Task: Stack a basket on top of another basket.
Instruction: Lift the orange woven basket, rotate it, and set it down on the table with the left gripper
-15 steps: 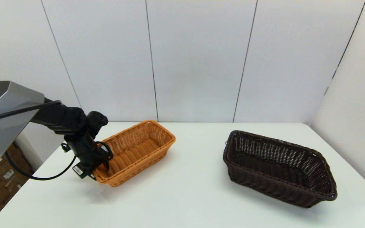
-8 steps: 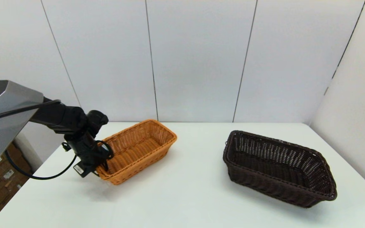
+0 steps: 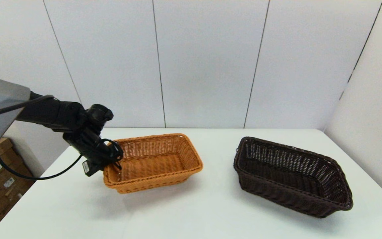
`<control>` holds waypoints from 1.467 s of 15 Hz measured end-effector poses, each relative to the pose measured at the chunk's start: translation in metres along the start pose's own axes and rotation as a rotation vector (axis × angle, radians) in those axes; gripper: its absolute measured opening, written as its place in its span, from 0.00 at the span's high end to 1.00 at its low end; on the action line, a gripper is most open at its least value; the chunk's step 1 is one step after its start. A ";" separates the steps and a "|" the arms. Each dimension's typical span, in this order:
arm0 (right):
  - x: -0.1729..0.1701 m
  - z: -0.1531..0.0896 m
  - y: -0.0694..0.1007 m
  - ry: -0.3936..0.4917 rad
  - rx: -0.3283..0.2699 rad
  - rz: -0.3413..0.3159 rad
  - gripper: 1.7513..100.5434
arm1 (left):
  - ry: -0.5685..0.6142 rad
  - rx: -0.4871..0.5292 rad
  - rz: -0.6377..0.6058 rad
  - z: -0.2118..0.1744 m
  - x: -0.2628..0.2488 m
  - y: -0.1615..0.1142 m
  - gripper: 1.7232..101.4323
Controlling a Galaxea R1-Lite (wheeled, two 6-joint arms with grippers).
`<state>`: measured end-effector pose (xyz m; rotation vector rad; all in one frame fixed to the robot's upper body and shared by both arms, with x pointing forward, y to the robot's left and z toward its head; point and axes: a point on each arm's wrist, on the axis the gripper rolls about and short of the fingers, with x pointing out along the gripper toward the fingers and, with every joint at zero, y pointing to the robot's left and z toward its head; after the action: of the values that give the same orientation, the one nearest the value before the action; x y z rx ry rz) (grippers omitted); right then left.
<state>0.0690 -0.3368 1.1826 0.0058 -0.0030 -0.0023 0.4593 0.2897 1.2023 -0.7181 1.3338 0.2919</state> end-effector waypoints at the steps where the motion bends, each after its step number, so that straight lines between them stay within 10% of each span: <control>1: 0.000 0.000 0.000 0.000 0.000 0.000 0.03 | 0.011 0.053 -0.017 -0.006 -0.002 -0.005 0.82; 22: 0.000 0.000 0.000 0.000 0.000 0.000 0.03 | 0.190 0.585 -0.143 -0.044 0.013 -0.018 0.86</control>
<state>0.0690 -0.3368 1.1826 0.0058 -0.0030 -0.0023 0.4382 0.2463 1.1931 -0.3458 1.4437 -0.2841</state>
